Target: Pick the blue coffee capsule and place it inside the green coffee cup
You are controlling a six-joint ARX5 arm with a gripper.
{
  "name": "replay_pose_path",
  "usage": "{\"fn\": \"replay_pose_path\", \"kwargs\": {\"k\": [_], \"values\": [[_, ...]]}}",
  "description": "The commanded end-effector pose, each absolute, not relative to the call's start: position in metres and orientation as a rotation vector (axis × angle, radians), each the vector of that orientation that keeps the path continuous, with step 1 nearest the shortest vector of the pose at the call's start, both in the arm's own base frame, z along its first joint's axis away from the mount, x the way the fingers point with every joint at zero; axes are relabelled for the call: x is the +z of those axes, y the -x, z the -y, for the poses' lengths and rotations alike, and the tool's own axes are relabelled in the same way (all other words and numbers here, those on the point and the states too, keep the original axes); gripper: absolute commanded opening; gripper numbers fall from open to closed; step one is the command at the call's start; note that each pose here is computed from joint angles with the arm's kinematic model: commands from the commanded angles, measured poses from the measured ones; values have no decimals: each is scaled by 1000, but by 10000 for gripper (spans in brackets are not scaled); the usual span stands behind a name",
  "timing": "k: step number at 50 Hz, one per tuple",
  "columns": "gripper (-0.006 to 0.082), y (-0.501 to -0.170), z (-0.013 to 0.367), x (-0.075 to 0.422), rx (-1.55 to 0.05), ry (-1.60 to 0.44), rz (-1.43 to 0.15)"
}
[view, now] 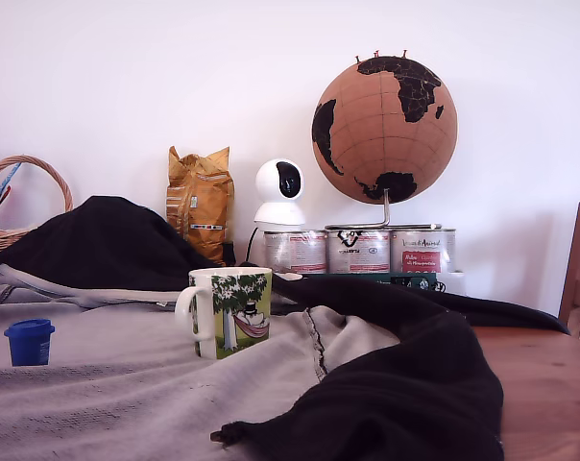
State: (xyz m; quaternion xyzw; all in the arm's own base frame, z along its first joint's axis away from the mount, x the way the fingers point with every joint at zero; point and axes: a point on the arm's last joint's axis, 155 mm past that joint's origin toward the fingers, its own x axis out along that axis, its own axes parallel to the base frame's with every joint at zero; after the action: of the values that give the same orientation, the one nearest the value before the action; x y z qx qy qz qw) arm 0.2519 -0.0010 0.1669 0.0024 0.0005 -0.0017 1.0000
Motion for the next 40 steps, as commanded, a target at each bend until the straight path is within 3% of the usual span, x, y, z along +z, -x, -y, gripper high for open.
{"fn": "replay_pose_path", "kwargs": {"k": [1, 19, 40], "values": [[-21, -244, 24, 179, -137, 69, -26], [-21, -240, 34, 224, -204, 137, 144], [-21, -259, 73, 161, -359, 233, -154]]}}
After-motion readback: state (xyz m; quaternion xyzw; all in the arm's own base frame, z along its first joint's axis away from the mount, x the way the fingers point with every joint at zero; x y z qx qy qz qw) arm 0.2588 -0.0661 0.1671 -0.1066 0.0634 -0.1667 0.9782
